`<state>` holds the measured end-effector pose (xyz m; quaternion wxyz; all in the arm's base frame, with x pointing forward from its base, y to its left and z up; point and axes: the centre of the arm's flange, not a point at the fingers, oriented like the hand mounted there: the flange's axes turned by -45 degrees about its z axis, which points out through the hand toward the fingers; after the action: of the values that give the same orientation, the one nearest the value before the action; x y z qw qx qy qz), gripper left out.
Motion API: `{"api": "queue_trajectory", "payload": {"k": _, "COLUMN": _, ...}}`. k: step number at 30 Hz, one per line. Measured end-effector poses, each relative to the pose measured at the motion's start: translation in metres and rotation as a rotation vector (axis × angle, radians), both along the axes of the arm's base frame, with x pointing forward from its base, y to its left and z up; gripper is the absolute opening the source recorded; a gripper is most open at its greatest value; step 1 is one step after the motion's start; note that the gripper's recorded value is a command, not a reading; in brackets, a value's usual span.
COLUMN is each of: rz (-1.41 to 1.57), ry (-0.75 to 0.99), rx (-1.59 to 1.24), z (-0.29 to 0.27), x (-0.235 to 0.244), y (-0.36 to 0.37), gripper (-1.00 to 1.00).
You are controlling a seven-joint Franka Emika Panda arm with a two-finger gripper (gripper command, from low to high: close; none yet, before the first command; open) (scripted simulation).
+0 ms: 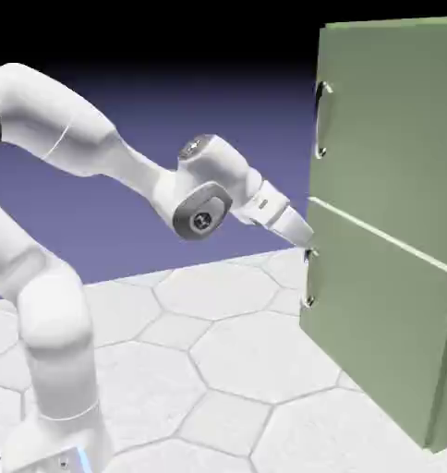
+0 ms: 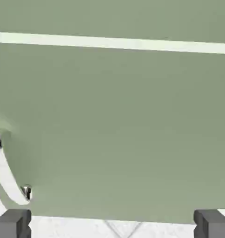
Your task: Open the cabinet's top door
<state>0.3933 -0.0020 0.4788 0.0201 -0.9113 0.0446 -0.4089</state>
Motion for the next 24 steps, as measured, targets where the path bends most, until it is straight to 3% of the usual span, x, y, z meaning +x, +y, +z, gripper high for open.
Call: {"api": "queue_trajectory", "payload": {"k": 24, "rz": -0.684, "ry": -0.383, "rx": 1.063, "z": 0.136, "x": -0.002, "y": -0.006, "gripper": 0.00}}
